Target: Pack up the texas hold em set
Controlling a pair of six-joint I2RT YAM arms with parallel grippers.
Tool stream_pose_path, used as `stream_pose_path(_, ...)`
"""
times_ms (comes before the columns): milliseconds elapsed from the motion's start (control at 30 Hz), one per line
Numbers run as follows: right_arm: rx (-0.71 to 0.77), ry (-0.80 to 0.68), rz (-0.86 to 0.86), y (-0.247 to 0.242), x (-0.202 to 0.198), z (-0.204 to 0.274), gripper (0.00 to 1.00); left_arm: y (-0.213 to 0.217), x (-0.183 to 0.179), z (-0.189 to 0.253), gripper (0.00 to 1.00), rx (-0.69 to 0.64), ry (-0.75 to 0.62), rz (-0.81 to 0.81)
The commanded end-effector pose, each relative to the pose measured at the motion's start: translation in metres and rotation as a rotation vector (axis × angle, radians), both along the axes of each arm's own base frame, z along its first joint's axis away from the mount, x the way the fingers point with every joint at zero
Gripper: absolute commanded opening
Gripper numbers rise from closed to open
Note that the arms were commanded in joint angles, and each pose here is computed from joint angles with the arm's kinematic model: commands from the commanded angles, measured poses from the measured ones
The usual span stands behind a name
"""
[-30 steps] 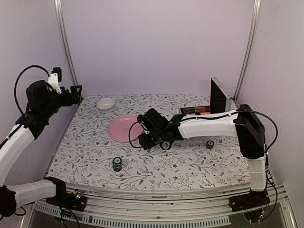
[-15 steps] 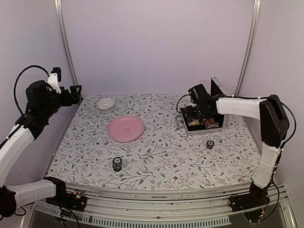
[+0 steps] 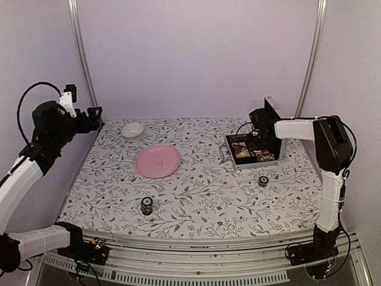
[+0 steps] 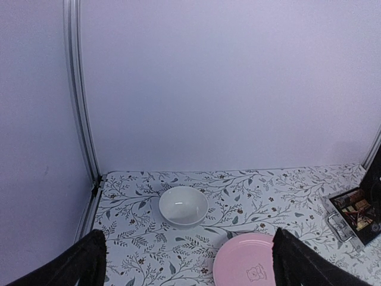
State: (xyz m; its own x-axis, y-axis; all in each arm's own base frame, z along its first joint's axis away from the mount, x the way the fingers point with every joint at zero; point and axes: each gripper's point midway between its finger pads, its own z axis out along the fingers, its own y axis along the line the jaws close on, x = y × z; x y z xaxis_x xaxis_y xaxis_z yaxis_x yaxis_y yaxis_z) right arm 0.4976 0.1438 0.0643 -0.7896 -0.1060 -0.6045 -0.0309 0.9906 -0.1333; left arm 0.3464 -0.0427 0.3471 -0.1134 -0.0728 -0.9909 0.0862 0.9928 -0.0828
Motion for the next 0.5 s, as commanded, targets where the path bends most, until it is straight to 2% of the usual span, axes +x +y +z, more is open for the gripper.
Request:
stream_pose_path(0,0.007,-0.019,0.001,-0.005,0.017,0.005,0.53,-0.002,-0.003,0.009,0.97,0.008,-0.027,-0.007)
stream_pose_path(467,-0.019,0.011,-0.055,-0.031,0.032,-0.011,0.53,-0.002,-0.003,0.008,0.97,0.008,-0.023,-0.009)
